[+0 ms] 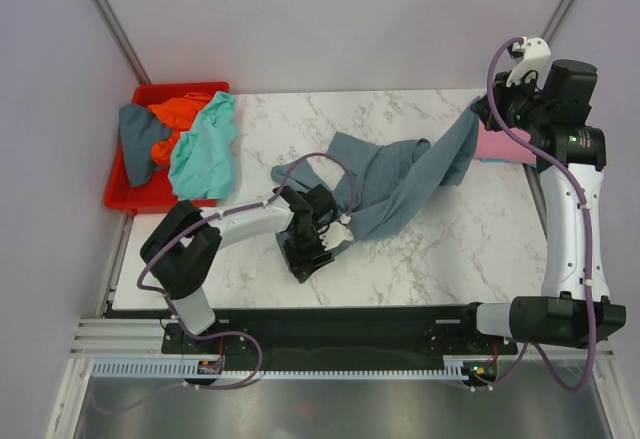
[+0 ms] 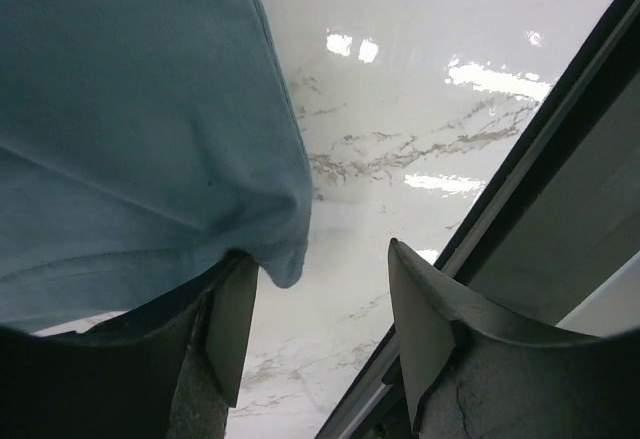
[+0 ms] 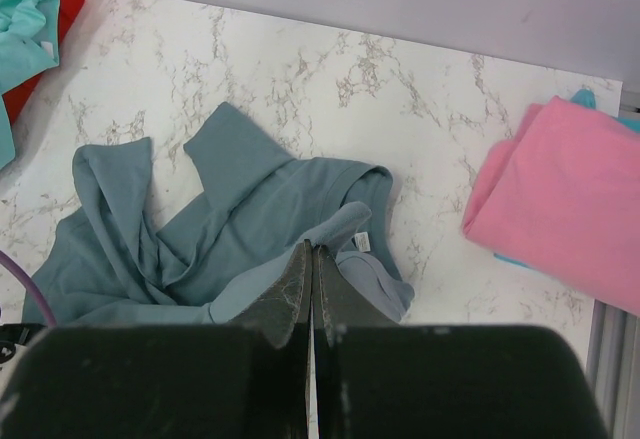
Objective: Fold and stack the t-shirts
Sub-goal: Flatten the tshirt out
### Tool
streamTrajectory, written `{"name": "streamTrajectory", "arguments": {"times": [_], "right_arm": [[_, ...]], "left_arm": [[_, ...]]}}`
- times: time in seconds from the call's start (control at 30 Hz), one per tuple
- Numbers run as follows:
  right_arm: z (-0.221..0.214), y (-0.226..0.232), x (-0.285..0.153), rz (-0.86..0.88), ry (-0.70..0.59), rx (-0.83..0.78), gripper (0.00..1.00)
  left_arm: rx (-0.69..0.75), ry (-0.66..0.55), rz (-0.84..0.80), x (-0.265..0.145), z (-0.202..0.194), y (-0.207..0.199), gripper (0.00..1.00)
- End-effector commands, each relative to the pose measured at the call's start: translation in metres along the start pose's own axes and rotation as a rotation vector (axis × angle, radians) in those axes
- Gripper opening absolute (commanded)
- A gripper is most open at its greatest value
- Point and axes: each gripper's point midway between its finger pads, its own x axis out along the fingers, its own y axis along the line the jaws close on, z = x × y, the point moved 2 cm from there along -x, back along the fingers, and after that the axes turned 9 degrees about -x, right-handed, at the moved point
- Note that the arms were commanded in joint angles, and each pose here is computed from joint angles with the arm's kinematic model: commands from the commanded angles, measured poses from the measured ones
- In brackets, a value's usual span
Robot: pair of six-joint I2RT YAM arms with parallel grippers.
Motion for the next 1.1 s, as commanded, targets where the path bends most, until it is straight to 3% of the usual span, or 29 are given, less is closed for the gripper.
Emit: {"name": "streamTrajectory", "arguments": {"times": [0.0, 0.43, 0.47, 0.6, 0.7, 0.77, 0.87, 0.93, 1.03, 1.07], "right_arm": [[0.018, -0.001, -0.009, -0.018, -0.062, -0.041, 0.00], [0.018, -0.003, -0.009, -0.030, -0.061, -0.047, 0.00], [0.016, -0.002, -0.008, -0.028, -0.059, -0.043, 0.00], [0.015, -0.002, -0.007, -0.029, -0.062, -0.037, 0.00], [0.019, -0.003, -0.007, -0.032, -0.071, -0.036, 0.00], [0.024, -0.004, -0.008, -0.036, -0.083, -0.044, 0.00], [0.034, -0.009, -0.010, -0.060, -0.100, -0.063, 0.00], [0.051, -0.015, -0.016, -0.098, -0.132, -0.099, 0.00], [0.080, -0.037, -0.025, -0.229, -0.183, -0.138, 0.00], [0.085, -0.047, -0.026, -0.277, -0.187, -0.139, 0.00]], "left_arm": [[0.022, -0.053, 0.012, -0.007, 0.024, 0.000, 0.62], [0.000, 0.026, -0.009, 0.012, 0.008, 0.002, 0.62], [-0.050, -0.085, 0.054, 0.015, 0.033, 0.012, 0.50], [-0.060, -0.105, 0.087, 0.006, 0.028, 0.012, 0.15], [-0.051, -0.132, 0.159, -0.007, 0.027, 0.019, 0.11], [-0.043, -0.141, 0.220, -0.019, 0.024, 0.025, 0.02], [-0.010, -0.170, 0.339, -0.050, 0.027, 0.038, 0.02], [-0.014, -0.262, 0.363, -0.076, 0.043, 0.040, 0.02], [-0.035, -0.460, 0.423, -0.142, 0.071, 0.047, 0.02], [-0.060, -0.497, 0.627, -0.191, 0.067, 0.072, 0.02]]}}
